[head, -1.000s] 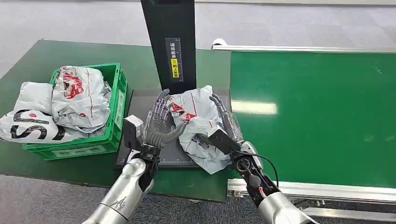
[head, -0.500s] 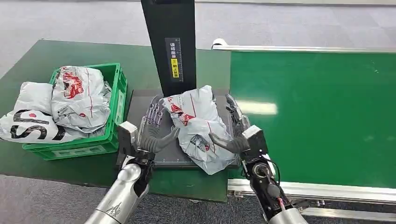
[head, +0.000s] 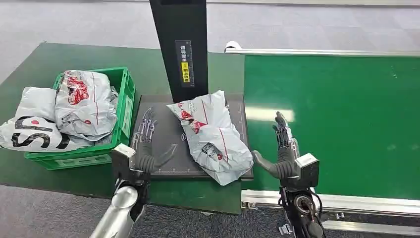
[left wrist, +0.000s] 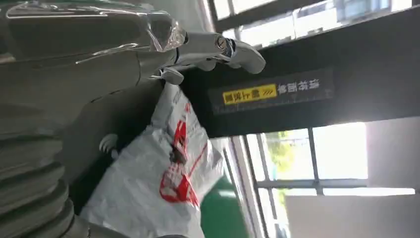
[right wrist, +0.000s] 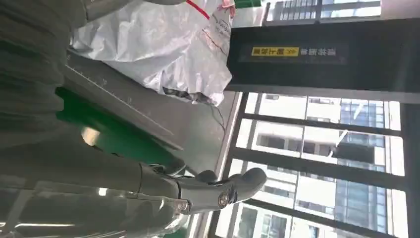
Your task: Moved the parcel from conveyor to table for the left to box.
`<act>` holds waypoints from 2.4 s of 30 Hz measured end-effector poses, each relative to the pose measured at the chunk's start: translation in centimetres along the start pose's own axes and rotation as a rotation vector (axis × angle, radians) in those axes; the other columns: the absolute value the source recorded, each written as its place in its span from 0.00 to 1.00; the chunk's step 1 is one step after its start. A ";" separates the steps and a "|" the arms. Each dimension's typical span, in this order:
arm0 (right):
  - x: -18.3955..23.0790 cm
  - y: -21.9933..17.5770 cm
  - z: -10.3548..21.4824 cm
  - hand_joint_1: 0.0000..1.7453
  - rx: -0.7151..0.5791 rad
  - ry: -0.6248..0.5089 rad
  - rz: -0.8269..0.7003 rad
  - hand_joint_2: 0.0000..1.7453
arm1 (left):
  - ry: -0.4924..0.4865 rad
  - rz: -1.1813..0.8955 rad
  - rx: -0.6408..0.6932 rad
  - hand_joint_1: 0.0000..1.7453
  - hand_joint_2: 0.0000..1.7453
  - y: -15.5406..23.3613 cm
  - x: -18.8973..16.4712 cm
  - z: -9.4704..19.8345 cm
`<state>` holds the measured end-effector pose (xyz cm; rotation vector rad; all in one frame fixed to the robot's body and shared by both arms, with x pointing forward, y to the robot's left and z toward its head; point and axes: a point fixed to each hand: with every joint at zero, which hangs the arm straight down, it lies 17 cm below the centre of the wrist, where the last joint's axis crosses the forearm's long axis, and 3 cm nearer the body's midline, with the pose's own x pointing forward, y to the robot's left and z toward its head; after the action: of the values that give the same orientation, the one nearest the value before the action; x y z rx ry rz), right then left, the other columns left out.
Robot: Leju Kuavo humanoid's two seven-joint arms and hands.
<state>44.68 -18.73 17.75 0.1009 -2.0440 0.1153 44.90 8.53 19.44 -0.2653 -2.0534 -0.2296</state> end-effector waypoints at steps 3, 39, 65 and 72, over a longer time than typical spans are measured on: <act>0.1 -2.8 0.0 0.00 -0.116 0.018 0.005 1.00 | -0.018 -0.152 0.002 0.00 1.00 0.2 0.2 0.0; -3.3 -2.6 0.8 0.00 -0.124 0.213 0.032 1.00 | 0.253 -0.776 -0.527 0.00 1.00 -11.0 -8.8 -3.4; -3.0 -1.8 3.0 0.00 -0.110 0.231 0.035 1.00 | 0.296 -1.004 -0.776 1.00 1.00 -13.7 -12.6 0.6; -2.8 -2.0 3.1 0.00 -0.115 0.228 0.035 1.00 | 0.280 -0.996 -0.756 1.00 1.00 -13.8 -12.1 0.3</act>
<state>43.43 -21.02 13.90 -0.0193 -1.8205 0.0287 46.38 -5.71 7.90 0.3524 -1.5793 -1.5578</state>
